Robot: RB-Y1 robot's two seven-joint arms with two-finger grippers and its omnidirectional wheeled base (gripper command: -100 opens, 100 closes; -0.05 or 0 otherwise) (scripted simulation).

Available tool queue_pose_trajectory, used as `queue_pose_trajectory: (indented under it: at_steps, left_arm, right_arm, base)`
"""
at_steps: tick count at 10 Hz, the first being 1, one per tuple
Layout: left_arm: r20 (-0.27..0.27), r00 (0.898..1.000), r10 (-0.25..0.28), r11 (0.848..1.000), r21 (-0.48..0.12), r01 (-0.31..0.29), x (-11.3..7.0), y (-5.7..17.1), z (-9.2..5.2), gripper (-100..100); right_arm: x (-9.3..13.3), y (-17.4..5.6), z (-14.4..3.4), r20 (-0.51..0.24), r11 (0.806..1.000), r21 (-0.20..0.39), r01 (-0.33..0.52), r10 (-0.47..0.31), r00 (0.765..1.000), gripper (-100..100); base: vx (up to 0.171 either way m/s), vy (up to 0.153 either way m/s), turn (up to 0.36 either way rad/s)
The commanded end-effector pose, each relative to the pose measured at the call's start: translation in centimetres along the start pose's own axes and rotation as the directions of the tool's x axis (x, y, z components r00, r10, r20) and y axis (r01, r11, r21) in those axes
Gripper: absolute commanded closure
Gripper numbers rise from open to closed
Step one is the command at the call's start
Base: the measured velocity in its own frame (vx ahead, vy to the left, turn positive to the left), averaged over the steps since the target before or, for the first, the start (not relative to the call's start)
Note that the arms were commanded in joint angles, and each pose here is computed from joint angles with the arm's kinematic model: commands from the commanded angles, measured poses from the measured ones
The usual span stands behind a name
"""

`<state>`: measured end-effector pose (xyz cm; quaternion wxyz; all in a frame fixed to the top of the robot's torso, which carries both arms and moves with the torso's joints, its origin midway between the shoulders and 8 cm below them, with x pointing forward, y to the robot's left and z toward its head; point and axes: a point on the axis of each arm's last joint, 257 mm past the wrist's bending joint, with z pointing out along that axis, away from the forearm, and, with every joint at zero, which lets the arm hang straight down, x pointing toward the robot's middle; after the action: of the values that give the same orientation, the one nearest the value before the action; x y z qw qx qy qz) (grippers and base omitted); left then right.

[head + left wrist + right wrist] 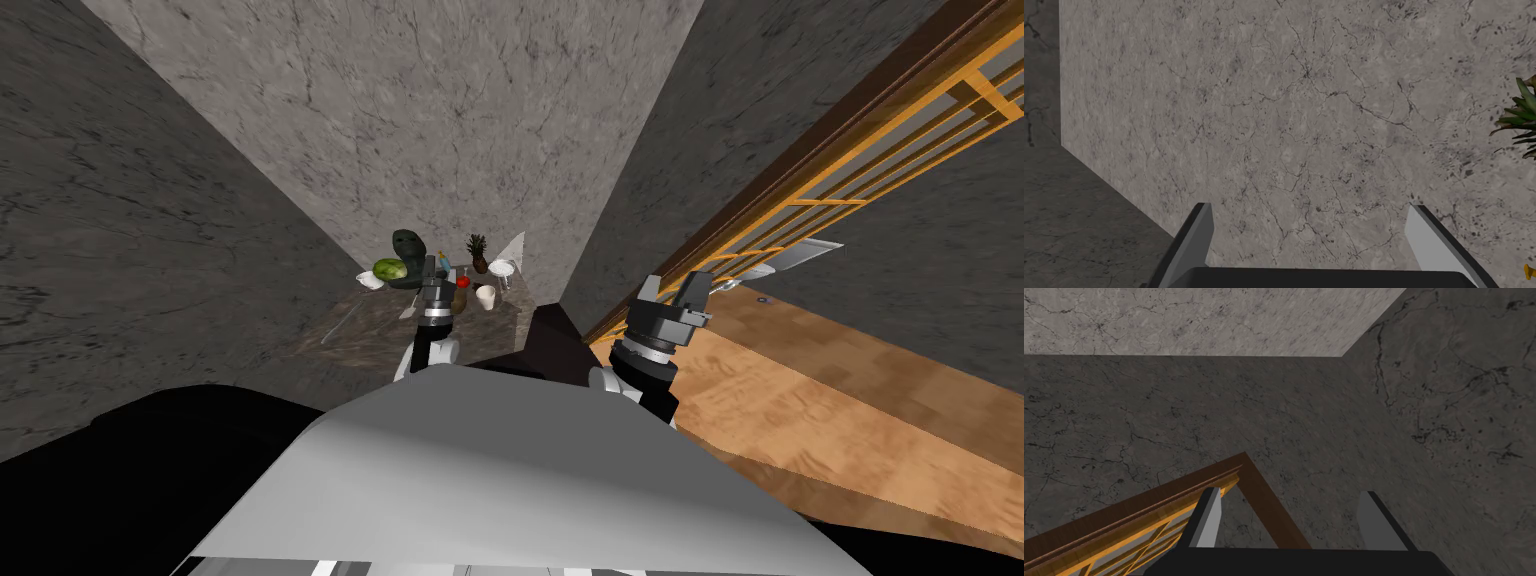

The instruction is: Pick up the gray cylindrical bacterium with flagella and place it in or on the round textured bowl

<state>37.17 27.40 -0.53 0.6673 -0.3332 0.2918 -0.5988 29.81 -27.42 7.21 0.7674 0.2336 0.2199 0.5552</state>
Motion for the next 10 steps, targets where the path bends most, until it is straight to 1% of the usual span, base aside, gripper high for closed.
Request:
queue_pose_trajectory:
  at_steps: [1,4,6,9,10]
  left_arm:
    - [-0.025,1.0,0.005,1.0,-0.007,-0.005,0.3,0.1,0.2,-100]
    - [-0.077,0.997,0.0,1.0,-0.031,-0.002,0.9,0.5,0.8,-100]
    - [-0.103,0.994,-0.018,0.998,-0.058,0.012,1.3,0.9,1.5,-100]
    - [-0.126,0.99,-0.066,0.993,-0.102,0.053,1.9,1.6,2.7,-100]
    - [-0.124,0.99,-0.066,0.992,-0.115,0.051,1.9,1.9,2.7,-100]
  right_arm:
    - [0.0,0.0,0.0,0.0,1.0,0.0,0.0,0.0,1.0,0]
    - [0.0,0.0,0.0,0.0,1.0,0.0,0.0,0.0,1.0,0]
    - [0.0,0.0,0.0,0.0,1.0,0.0,0.0,0.0,1.0,0]
    - [0.0,0.0,0.0,0.0,1.0,0.0,0.0,0.0,1.0,0]
    - [0.0,0.0,0.0,0.0,1.0,0.0,0.0,0.0,1.0,0]
  base:
    - [0.003,-0.008,0.045]
    - [0.007,-0.039,0.099]
    - [0.014,-0.06,0.146]
    - [0.02,-0.085,0.17]
    - [0.014,-0.063,0.062]
